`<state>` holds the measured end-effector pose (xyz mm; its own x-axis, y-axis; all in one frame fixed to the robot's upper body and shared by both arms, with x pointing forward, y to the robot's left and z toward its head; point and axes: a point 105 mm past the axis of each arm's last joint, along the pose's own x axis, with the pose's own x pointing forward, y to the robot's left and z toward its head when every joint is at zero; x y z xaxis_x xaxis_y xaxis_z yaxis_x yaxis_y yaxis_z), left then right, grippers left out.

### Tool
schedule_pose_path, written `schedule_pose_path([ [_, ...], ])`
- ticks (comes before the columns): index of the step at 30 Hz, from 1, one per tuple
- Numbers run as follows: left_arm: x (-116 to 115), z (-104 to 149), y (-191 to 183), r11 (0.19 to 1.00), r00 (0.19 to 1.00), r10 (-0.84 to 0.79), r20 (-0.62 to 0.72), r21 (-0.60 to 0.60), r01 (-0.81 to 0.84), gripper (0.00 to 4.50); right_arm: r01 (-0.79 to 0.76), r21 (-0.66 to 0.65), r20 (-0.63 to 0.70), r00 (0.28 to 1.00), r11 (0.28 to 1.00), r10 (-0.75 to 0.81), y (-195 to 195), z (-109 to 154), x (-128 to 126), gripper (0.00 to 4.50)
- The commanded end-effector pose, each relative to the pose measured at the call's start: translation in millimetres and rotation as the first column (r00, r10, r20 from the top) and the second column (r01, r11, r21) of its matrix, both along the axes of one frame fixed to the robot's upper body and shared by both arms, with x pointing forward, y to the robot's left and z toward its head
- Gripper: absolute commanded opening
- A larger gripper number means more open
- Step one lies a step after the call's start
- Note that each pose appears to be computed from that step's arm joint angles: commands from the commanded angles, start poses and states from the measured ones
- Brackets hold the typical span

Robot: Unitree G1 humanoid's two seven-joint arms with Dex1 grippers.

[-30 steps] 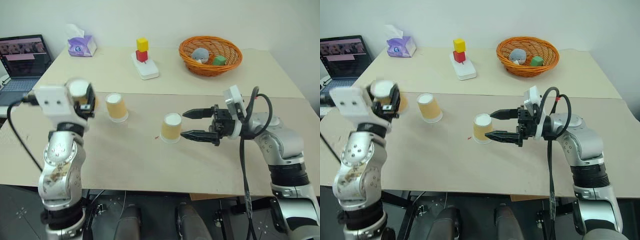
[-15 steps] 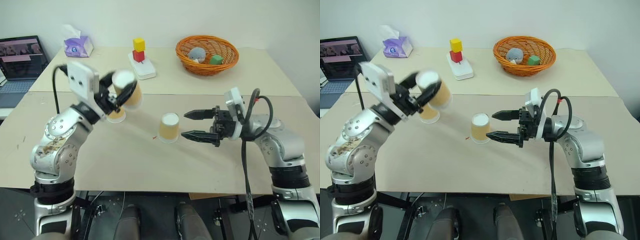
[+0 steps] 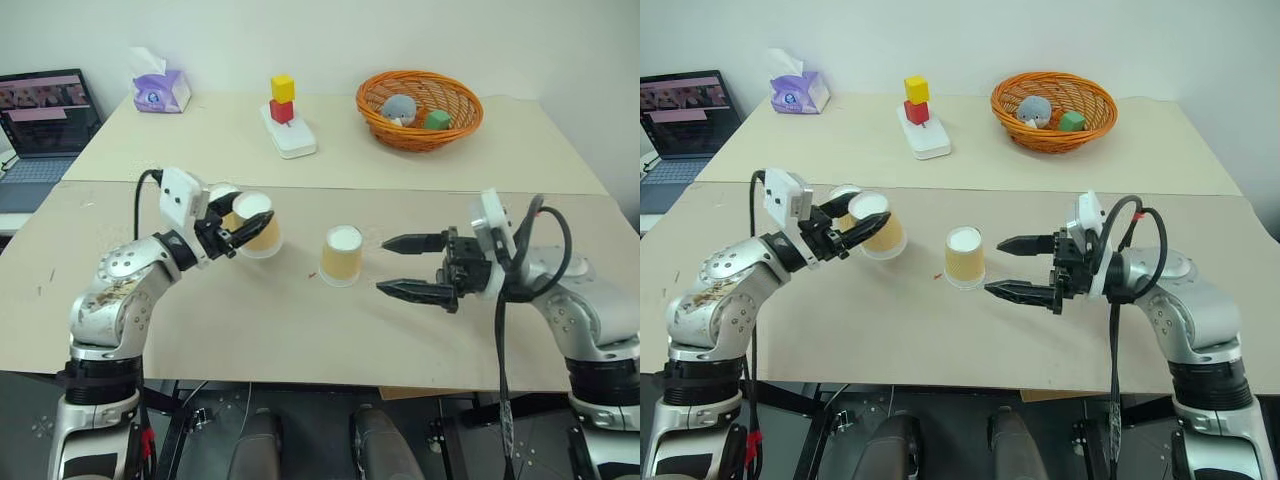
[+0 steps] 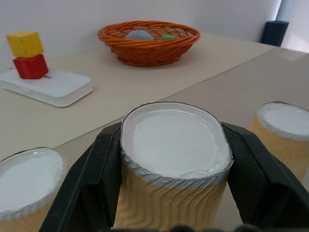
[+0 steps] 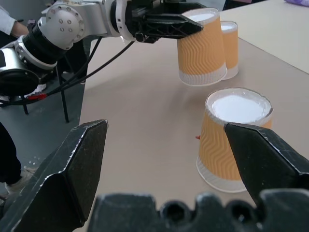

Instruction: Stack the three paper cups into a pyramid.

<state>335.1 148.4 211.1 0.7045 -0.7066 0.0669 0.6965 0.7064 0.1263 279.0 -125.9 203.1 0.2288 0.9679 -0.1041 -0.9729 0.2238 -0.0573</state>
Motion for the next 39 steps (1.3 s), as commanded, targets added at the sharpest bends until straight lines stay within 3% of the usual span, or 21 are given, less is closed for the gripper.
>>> schedule_pose_path([
  [1,-10,8,-14,0.997,0.997,-0.076,0.023,-0.027,0.077,2.62,0.003,0.017,0.049,0.999,1.000,-0.004,-2,13,-4,4.50],
  [39,-1,-17,-41,0.994,0.994,-0.112,0.001,0.002,0.112,2.62,0.050,0.026,0.045,0.998,0.998,-0.051,-5,13,-4,4.50],
])
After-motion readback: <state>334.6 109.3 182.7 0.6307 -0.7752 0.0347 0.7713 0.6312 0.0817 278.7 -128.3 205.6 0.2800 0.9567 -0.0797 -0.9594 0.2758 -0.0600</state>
